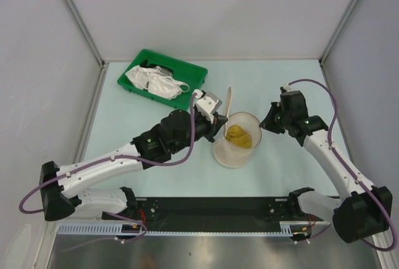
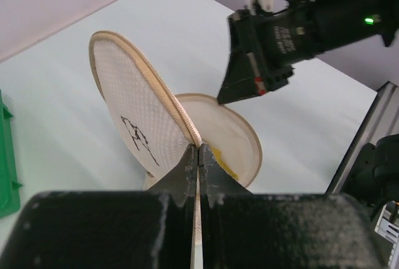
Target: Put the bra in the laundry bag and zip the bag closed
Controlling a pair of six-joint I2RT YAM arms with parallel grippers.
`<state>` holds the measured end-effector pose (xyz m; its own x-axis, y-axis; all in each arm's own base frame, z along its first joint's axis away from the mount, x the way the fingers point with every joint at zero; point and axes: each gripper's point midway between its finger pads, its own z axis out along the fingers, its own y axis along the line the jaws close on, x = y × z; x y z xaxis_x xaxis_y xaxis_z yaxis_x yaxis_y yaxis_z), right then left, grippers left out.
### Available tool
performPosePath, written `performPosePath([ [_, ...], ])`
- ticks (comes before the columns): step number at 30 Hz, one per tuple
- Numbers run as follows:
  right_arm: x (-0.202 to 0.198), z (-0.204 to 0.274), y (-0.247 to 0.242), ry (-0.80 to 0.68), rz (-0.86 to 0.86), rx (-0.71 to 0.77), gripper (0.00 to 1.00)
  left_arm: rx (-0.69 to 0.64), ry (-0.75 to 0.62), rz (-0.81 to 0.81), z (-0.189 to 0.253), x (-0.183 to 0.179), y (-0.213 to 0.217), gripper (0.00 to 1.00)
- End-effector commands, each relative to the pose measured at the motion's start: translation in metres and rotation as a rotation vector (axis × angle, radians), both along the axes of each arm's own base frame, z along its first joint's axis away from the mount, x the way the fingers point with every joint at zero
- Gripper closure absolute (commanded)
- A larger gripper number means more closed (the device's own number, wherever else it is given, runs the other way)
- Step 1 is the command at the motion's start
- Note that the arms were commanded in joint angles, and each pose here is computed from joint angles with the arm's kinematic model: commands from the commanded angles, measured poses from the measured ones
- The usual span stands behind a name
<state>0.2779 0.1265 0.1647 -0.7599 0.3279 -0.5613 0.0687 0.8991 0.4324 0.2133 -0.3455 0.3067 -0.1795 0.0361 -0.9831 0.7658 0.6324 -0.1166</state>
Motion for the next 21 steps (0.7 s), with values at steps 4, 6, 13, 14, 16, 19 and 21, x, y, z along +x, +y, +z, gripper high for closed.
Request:
performPosePath([
  [4,0.044,0.01,0.013,-0.017,0.046,0.139,1.0,0.153,-0.088,-0.066,-0.013,-0.012,-0.043,1.0],
  [6,0.049,0.007,0.013,-0.008,0.048,0.154,1.0,0.197,-0.069,-0.083,-0.028,-0.015,-0.049,1.0],
  [13,0.062,-0.001,0.002,0.005,0.028,0.208,1.0,0.3,-0.046,-0.209,-0.055,-0.035,-0.084,0.98],
  [14,0.063,-0.002,0.0,0.005,0.028,0.213,1.0,0.289,-0.043,-0.231,-0.052,-0.039,-0.086,0.83],
  [16,0.064,-0.003,0.001,0.004,0.048,0.229,1.0,0.261,-0.047,-0.253,-0.042,-0.041,-0.085,0.63],
  [19,0.064,-0.003,0.002,-0.01,0.119,0.246,1.0,0.158,0.033,-0.307,-0.019,-0.039,-0.071,0.37],
  [21,0.064,-0.006,0.0,-0.019,0.166,0.253,1.0,0.046,0.171,-0.328,-0.004,-0.022,-0.048,0.02],
])
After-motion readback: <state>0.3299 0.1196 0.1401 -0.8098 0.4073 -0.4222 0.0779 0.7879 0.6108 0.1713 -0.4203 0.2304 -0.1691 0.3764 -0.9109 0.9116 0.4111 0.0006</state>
